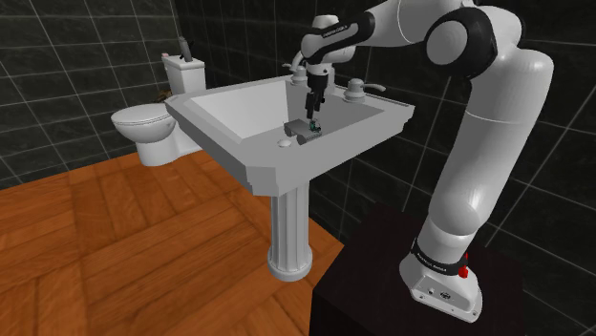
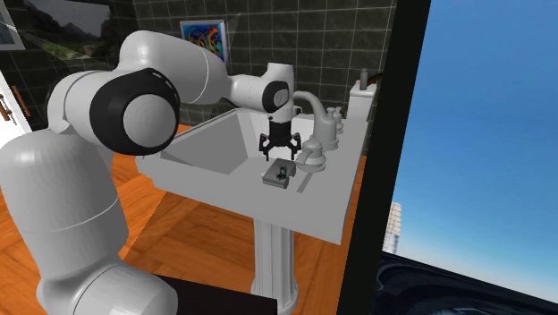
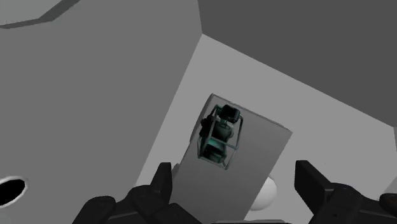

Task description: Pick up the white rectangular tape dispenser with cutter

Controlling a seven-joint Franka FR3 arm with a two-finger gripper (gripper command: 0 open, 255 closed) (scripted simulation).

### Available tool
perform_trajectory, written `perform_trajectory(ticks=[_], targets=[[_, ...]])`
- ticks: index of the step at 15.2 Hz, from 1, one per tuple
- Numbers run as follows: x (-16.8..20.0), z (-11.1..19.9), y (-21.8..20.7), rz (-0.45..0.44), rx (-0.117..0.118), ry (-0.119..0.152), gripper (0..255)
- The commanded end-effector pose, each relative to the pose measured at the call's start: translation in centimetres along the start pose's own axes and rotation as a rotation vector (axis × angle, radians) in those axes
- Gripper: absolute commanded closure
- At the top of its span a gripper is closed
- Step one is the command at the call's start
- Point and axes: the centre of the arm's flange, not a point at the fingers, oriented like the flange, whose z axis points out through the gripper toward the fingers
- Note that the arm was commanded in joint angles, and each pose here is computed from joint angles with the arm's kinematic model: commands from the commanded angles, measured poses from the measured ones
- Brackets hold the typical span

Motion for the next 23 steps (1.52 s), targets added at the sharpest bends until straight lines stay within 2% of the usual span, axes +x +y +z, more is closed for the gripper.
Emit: perform_trajectory(ticks=[1,7,9,10,19,23], targets=[[0.2,0.8,0.8,-0.003,-0.002,0.002,0],[0.0,4.3,0.8,-0.003,-0.002,0.002,0],[-0.1,4.3,0.8,-0.003,-0.002,0.002,0],[-0.1,4.3,0.8,-0.003,-0.002,0.002,255],[0.0,4.3,0.8,-0.003,-0.002,0.002,255],[0.1,2.2,0.8,-0.003,-0.002,0.002,255]])
